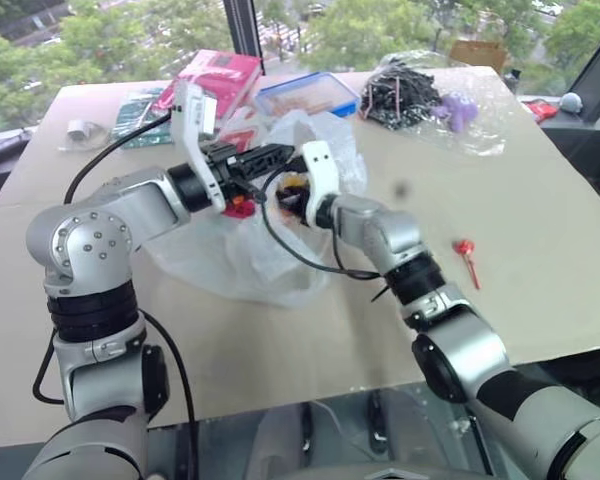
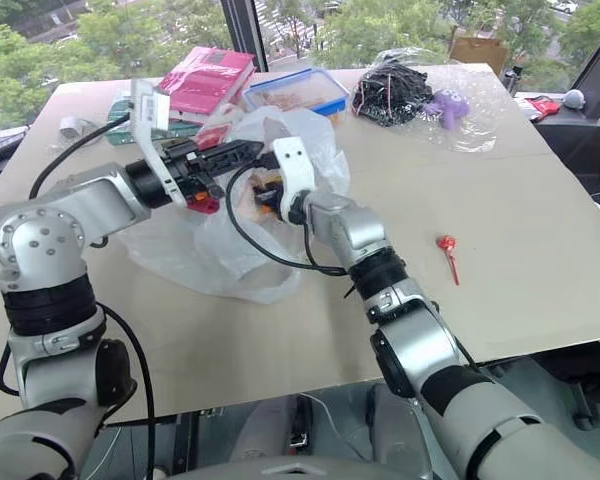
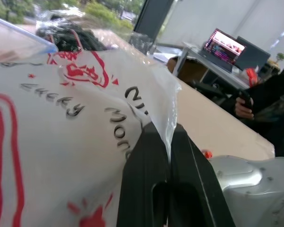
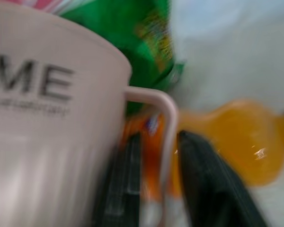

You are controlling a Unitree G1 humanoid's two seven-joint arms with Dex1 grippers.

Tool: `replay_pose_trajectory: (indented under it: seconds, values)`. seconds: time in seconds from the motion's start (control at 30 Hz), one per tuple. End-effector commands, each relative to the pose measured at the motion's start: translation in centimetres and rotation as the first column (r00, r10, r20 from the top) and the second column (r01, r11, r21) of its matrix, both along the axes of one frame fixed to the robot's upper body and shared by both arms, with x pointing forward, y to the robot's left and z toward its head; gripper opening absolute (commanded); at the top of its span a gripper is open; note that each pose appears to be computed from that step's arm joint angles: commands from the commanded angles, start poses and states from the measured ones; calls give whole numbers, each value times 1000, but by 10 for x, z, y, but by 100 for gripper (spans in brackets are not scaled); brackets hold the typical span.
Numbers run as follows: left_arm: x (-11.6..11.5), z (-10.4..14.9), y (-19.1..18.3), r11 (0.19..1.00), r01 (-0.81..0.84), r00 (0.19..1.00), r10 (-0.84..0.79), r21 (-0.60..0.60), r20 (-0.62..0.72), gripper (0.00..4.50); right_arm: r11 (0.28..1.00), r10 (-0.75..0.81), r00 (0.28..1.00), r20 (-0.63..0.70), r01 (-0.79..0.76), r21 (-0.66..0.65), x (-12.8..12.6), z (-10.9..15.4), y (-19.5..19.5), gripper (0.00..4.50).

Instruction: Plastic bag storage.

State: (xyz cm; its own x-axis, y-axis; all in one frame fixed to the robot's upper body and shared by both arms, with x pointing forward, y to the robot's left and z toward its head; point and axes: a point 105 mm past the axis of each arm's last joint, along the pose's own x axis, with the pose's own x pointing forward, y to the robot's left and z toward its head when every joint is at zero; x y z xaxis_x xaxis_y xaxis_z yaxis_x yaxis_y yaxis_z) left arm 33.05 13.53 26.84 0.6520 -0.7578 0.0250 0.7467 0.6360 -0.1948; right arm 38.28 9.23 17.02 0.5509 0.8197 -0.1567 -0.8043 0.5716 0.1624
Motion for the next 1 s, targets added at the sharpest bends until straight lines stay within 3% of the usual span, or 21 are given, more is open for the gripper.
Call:
replay_pose_trajectory:
  seconds: [0.03,0.1,0.33,0.57,0.73,0.77,0.9,1.0]
  values:
    - [-3,7,0,1000,-4,1000,5,-10,30,0,984,166,981,99,-171,41,-33,29,29,320]
    - [-1,5,3,1000,-25,999,25,-13,26,0,983,177,973,145,-181,11,-35,34,13,418]
    - [8,0,4,999,-49,999,50,-22,15,0,992,127,969,214,-127,-12,-50,49,-51,418]
    - [10,-3,-1,1000,-23,1000,23,-17,8,0,991,-133,956,262,136,7,-55,70,-132,418]
    - [9,-6,-6,1000,-3,1000,3,-3,10,0,917,-394,898,193,398,24,-63,69,-198,418]
    - [9,-6,-6,1000,-2,1000,2,-4,10,0,897,-433,883,182,441,-5,-66,65,-211,435]
    - [9,-9,-9,1000,13,1000,-13,-6,-4,0,697,-652,747,129,658,-287,-86,1,-279,435]
    - [10,-11,-11,1000,18,1000,-18,-1,-4,0,657,-707,703,74,692,-299,-89,-21,-291,435]
